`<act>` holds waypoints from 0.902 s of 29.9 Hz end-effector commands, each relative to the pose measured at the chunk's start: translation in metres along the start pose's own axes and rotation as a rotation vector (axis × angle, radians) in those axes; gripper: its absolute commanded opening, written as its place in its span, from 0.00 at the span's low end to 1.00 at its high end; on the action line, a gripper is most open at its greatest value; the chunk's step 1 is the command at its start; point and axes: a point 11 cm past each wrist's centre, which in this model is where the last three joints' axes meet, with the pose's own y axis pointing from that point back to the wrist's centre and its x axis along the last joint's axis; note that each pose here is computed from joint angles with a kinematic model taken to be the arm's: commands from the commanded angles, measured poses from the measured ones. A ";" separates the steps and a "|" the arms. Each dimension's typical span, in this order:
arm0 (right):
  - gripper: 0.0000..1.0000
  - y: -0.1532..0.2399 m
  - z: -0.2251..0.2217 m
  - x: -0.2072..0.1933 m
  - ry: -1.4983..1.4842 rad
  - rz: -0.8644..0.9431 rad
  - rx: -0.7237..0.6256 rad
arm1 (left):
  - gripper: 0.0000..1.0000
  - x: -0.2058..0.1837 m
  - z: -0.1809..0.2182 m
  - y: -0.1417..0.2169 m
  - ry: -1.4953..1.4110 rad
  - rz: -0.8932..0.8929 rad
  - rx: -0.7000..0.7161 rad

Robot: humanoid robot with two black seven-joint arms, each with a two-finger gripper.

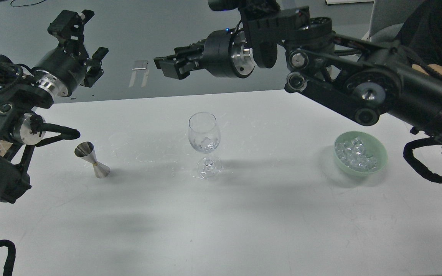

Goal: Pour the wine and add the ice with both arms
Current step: 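Withdraw the right arm up and away from the glass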

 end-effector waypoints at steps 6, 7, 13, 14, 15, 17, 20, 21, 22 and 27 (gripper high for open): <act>1.00 0.048 0.064 0.077 -0.214 0.257 -0.100 | 0.98 -0.006 -0.008 -0.003 0.043 0.001 0.002; 1.00 0.055 0.076 0.082 -0.256 0.291 -0.115 | 0.98 -0.006 -0.007 -0.003 0.046 0.003 -0.005; 1.00 0.076 0.133 0.051 -0.579 0.396 -0.112 | 0.98 -0.006 -0.025 -0.007 0.139 0.029 0.016; 1.00 0.078 0.135 0.048 -0.618 0.410 -0.096 | 0.98 -0.007 -0.030 -0.009 0.165 0.034 0.023; 1.00 0.079 0.139 0.043 -0.658 0.419 -0.083 | 0.98 -0.007 -0.033 -0.011 0.193 0.043 0.025; 1.00 0.084 0.151 0.035 -0.764 0.512 -0.080 | 0.98 -0.009 -0.040 -0.013 0.264 0.058 0.027; 1.00 0.093 0.174 0.022 -0.903 0.695 -0.131 | 0.98 -0.005 -0.041 -0.013 0.327 0.090 0.009; 1.00 0.093 0.177 0.019 -0.935 0.724 -0.137 | 0.98 -0.003 -0.041 -0.013 0.334 0.098 -0.002; 1.00 0.092 0.181 0.012 -0.999 0.764 -0.138 | 0.98 0.001 -0.042 -0.013 0.345 0.119 -0.020; 1.00 0.092 0.199 -0.018 -1.247 0.814 -0.111 | 0.98 0.012 -0.047 -0.020 0.355 0.170 -0.043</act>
